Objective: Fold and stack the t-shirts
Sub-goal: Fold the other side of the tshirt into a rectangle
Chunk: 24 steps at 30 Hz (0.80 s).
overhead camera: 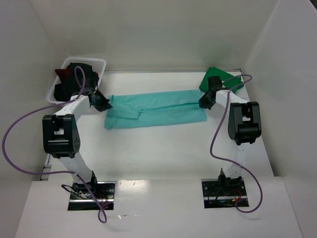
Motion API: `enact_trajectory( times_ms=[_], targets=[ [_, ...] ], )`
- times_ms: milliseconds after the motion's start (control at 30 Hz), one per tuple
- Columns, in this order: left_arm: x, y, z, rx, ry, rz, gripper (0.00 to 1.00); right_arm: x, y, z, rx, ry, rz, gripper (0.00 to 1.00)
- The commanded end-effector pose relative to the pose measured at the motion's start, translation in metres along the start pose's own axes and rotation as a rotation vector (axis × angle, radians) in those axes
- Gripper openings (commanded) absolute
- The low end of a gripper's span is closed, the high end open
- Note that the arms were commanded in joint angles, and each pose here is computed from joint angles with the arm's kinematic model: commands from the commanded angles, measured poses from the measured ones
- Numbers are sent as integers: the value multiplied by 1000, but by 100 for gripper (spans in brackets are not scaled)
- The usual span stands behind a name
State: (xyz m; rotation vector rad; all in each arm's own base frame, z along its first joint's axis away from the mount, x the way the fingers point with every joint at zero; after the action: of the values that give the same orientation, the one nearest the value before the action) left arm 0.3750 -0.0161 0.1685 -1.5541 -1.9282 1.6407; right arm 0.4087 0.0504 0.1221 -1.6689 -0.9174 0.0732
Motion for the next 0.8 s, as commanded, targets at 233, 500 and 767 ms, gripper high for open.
enact_trajectory(
  times_ms=[233,500,767],
  targets=[
    [-8,-13,-18,-90,45,38,0,21,-15,-26,-102,2,-92,0],
    [-5,-23,-23,-113,33,48,0,28,-25,-32,-133,5,-121,0],
    [-6,-15,-25,-109,36,70,0,32,-17,-34,-138,6,-128,0]
  ],
)
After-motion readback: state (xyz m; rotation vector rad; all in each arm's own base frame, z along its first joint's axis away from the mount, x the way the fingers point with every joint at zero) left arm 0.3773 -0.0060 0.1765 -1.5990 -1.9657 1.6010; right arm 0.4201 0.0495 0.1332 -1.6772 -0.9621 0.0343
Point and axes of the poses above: each gripper's point midway between its finger pads, its own y axis out along the fingers, its own x axis along the line the jaws close on, z = x × y, the point moved 10 cm from there along -y, back along the fingers, and after that the axes turned 8 degrees about y, right-handed, at the moved point
